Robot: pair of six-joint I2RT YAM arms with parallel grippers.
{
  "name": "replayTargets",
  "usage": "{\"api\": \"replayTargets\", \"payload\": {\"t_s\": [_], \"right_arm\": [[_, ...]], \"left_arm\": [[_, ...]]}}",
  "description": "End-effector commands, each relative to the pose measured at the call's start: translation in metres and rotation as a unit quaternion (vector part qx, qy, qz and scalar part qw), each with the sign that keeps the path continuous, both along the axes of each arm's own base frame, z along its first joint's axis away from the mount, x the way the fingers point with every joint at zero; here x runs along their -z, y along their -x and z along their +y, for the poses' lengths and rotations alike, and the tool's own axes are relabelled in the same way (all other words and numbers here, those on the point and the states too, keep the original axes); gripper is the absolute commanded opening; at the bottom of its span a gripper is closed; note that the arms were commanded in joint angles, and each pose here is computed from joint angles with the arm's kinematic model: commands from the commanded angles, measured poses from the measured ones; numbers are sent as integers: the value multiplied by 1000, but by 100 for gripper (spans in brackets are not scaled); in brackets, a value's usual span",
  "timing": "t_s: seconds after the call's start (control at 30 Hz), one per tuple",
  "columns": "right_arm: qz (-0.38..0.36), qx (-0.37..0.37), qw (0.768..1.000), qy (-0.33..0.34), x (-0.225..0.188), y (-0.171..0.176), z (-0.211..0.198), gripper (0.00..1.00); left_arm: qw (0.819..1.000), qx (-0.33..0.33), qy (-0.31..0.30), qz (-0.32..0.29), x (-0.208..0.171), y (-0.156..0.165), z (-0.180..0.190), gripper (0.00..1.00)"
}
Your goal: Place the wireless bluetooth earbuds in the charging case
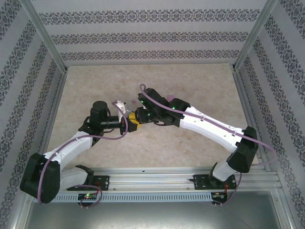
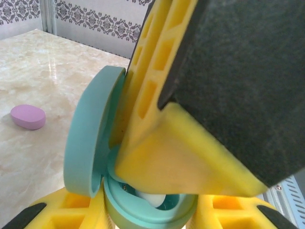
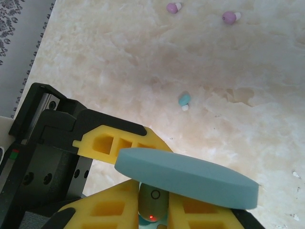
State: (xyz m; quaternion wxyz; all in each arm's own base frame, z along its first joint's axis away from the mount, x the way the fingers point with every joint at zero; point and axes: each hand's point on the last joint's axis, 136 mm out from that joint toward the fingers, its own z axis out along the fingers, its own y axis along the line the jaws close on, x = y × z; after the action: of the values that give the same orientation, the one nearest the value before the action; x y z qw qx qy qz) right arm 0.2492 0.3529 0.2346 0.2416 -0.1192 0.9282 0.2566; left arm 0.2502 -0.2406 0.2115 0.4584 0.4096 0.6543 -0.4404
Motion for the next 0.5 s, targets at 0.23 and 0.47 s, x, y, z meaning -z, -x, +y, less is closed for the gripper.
{"api": "replayTargets", "payload": {"t_s": [0.23, 0.47], "right_arm": [[-4, -3, 1000, 10, -9, 2, 0, 31], [-7, -1, 1000, 2, -16, 2, 1, 35]], "left_arm": [[999, 23, 15, -42, -19, 6, -6, 10], [999, 24, 15, -44, -19, 6, -6, 10]]}}
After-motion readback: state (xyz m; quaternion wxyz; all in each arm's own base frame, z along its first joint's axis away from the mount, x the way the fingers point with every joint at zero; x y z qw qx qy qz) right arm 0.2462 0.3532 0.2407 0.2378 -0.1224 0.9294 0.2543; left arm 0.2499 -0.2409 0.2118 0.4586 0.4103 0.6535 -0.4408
